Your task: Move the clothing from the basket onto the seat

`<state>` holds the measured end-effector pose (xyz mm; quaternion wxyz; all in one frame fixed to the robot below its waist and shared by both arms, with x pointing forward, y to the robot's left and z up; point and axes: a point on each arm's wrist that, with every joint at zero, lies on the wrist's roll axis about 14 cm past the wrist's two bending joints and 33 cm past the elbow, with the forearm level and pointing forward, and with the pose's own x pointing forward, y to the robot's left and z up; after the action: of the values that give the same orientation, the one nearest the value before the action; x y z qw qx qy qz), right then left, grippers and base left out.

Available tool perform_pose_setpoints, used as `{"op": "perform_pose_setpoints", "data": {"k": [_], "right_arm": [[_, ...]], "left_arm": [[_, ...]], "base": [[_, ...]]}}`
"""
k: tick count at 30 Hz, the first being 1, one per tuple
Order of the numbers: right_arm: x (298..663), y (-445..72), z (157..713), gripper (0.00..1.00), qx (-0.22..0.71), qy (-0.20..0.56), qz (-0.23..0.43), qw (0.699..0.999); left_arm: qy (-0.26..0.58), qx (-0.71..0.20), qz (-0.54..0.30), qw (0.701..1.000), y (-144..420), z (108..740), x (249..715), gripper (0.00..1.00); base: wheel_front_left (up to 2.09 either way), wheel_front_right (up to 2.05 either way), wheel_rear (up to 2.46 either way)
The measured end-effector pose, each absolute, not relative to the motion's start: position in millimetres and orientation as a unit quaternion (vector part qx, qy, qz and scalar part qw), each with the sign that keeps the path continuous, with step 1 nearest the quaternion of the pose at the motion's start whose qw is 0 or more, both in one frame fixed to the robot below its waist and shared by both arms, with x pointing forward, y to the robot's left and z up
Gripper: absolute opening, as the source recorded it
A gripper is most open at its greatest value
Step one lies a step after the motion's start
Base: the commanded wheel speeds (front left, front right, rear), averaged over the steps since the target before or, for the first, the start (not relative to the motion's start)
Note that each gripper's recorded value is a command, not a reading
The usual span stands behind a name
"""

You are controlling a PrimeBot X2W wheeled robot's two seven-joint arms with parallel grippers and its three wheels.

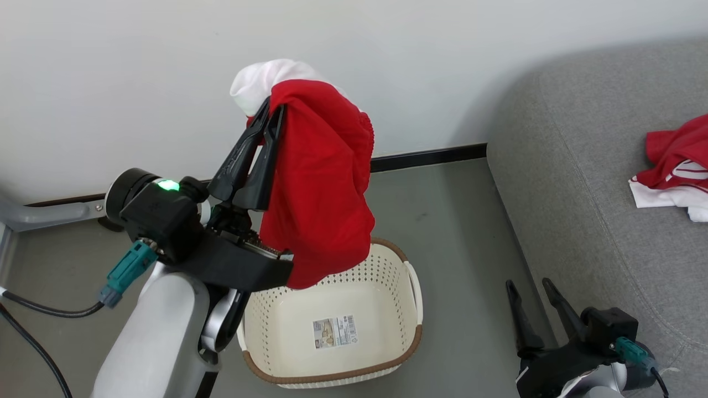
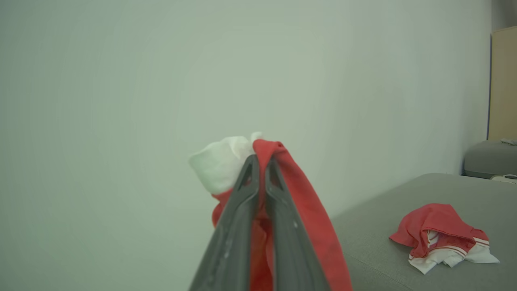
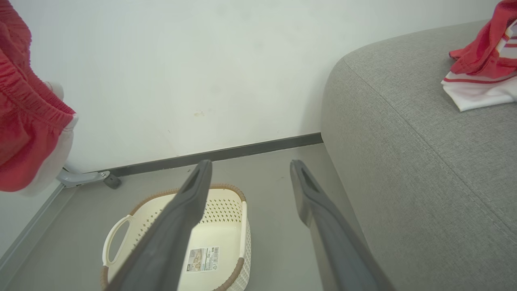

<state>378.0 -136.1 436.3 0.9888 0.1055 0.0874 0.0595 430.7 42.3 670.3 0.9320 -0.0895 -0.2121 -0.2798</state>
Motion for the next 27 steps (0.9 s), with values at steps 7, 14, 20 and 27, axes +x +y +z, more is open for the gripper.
{"op": "perform_pose_setpoints", "data": {"k": [7, 14, 20, 27], "right_arm": [[381, -125, 445, 1.00, 0.102, 0.074, 0.081, 0.989], [400, -104, 484, 1.00, 0.092, 0.015, 0.125, 0.988], [409, -82, 519, 1.00, 0.086, -0.036, 0.169, 0.981], [414, -50, 557, 1.00, 0.071, -0.090, 0.228, 0.967]], "left_arm": [[-0.200, -0.091, -0.273, 0.936, 44, 667, 433, 0.00], [-0.190, -0.094, -0.272, 0.939, 45, 664, 435, 0.00], [-0.181, -0.094, -0.269, 0.941, 45, 661, 436, 0.00], [-0.170, -0.095, -0.265, 0.944, 47, 656, 439, 0.00]], "base": [[0.00, 0.00, 0.00], [0.00, 0.00, 0.00], [0.00, 0.00, 0.00], [0.00, 0.00, 0.00]]}}
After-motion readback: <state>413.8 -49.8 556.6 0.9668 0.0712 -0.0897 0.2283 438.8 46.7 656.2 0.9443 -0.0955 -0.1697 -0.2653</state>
